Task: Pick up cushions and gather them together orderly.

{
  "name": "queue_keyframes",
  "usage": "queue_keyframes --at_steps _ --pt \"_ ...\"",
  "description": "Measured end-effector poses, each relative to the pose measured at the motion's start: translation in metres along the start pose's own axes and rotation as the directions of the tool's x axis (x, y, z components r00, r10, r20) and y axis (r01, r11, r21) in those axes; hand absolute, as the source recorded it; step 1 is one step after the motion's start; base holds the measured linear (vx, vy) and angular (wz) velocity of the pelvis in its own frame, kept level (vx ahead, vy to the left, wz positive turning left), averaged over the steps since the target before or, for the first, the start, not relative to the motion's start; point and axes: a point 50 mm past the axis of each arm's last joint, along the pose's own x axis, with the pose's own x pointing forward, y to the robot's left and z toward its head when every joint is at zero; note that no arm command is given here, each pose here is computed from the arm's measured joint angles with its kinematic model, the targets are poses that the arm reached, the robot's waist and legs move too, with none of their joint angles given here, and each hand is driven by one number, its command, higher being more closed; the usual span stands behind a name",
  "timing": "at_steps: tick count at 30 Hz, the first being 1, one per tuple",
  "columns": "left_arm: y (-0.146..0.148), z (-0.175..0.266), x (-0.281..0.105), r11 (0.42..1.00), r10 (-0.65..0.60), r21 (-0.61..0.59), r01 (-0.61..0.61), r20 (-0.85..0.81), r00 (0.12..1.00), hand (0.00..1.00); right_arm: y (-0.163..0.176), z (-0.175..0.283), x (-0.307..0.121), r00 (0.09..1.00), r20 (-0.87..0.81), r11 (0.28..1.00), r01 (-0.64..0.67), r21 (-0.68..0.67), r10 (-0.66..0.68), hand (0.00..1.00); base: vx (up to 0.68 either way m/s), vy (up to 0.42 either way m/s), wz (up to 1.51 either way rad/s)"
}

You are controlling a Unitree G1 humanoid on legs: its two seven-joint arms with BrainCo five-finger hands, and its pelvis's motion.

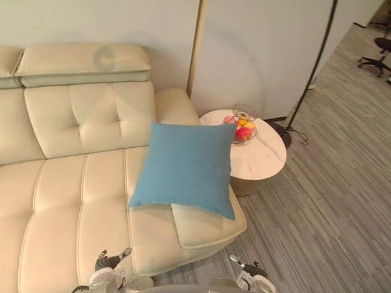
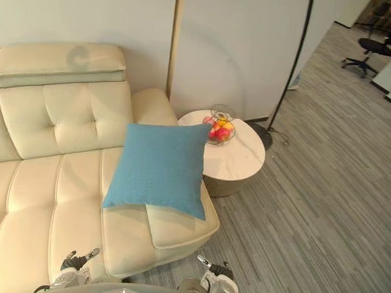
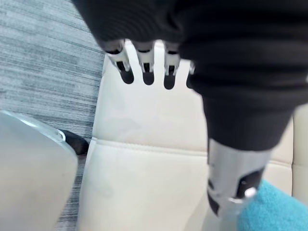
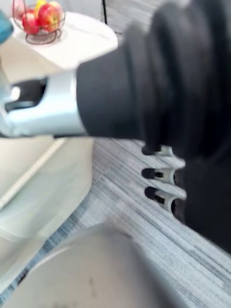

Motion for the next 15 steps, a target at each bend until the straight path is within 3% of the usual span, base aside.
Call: queue_keyframes --at_steps 10,15 --pt "-0.007 -0.012 -0.003 1.0 -0.009 -0.016 0.009 -0.044 0.999 0.0 -0.016 0.008 0.0 0.998 0.041 0.999 0.043 -0.004 -0.043 0.0 0.07 -0.085 0.11" --pt "0.009 0.001 0.001 0.999 0.04 0.006 -0.04 0.002 0.999 0.0 -0.018 0.051 -0.008 0.97 0.242 0.999 0.029 0.026 -0.034 0.0 0.0 0.031 -0.11"
